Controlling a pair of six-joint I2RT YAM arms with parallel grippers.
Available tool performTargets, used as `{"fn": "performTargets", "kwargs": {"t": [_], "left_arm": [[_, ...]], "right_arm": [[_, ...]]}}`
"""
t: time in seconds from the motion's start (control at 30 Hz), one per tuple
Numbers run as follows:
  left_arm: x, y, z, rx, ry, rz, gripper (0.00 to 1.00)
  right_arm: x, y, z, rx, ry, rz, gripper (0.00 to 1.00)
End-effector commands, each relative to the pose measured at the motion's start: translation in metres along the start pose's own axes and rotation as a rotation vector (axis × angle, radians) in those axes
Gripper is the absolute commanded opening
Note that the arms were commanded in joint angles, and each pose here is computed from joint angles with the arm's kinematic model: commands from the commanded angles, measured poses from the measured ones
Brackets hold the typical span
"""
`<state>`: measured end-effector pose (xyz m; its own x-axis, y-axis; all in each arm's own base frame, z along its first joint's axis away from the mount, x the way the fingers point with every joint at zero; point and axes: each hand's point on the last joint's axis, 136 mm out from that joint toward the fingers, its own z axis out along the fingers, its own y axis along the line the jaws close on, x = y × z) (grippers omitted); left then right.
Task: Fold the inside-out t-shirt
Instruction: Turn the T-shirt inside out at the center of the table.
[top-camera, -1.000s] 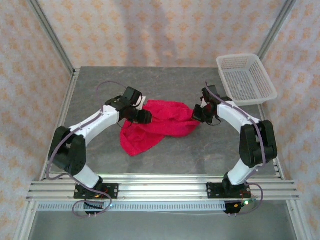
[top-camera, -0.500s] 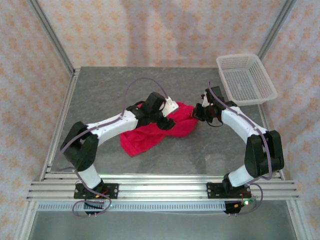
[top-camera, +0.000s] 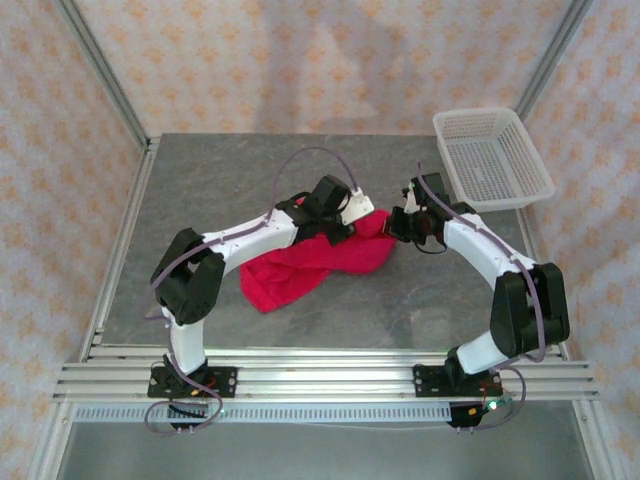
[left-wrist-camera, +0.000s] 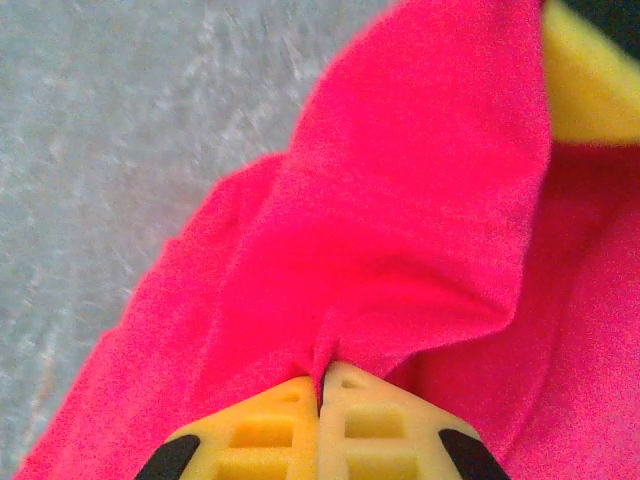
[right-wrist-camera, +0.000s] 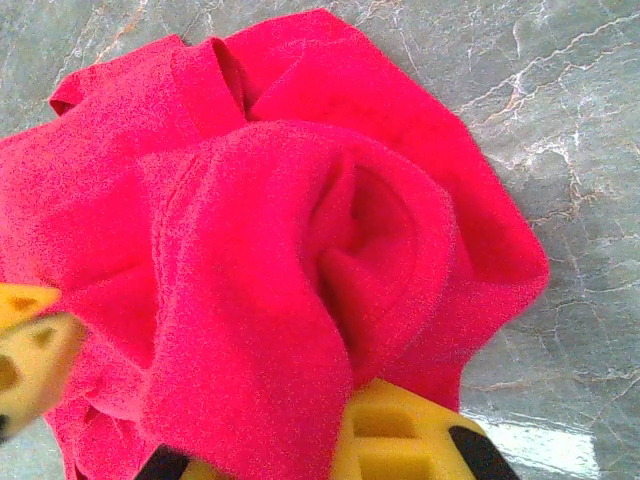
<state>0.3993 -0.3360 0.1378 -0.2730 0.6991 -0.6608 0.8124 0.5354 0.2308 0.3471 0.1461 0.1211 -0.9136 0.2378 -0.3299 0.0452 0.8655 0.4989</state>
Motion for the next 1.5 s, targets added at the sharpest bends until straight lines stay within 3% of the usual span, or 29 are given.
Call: {"fn": "performTargets", "kwargs": {"t": [0.0,0.23,0.37,0.57,0.67,0.83,0.9,1.03,1.13,1.2,1.37,1.47], "left_arm": [[-0.004,0.018,-0.005,-0.054,0.026,0.007,0.00],[-0.014,0.031,-0.016,-0.056,0.008,-0.076,0.00],[-0.031,0.050,-0.033,-0.040,-0.014,-0.235,0.00],[-0.038,0.083,-0.028,0.020,0.041,-0.555,0.00],[-0.047,0.094,-0.035,0.033,0.006,-0.669,0.00],[-0.048,0.069,-0.039,0.123,-0.008,-0.727,0.00],[-0.044,0.054,-0.036,0.141,0.001,-0.741,0.00],[-0.034,0.030,-0.029,0.167,0.017,-0.791,0.00],[-0.029,0.023,-0.025,0.176,0.035,-0.834,0.00],[-0.028,0.020,-0.025,0.176,0.032,-0.843,0.00],[-0.030,0.025,-0.032,0.150,0.029,-0.847,0.00],[-0.039,0.032,-0.041,0.136,0.014,-0.861,0.00]], "right_arm": [[0.011,-0.002,-0.006,0.005,0.013,-0.031,0.00],[0.001,-0.013,-0.014,0.076,-0.057,-0.019,0.00],[-0.013,-0.002,-0.018,0.045,-0.106,-0.035,0.00],[-0.029,0.015,-0.015,-0.004,-0.109,-0.108,0.00],[-0.022,-0.003,-0.006,0.067,-0.071,-0.103,0.00],[-0.012,-0.049,-0.004,0.289,-0.071,-0.035,0.01],[-0.010,-0.047,-0.008,0.296,-0.078,-0.006,0.08],[-0.001,-0.018,-0.021,0.206,-0.078,0.116,0.39],[0.009,-0.004,-0.033,0.176,-0.100,0.180,0.43],[0.013,0.010,-0.037,0.143,-0.120,0.183,0.41],[0.017,0.059,-0.018,-0.037,-0.170,0.162,0.07],[0.008,0.068,0.007,-0.069,-0.194,0.168,0.00]]}}
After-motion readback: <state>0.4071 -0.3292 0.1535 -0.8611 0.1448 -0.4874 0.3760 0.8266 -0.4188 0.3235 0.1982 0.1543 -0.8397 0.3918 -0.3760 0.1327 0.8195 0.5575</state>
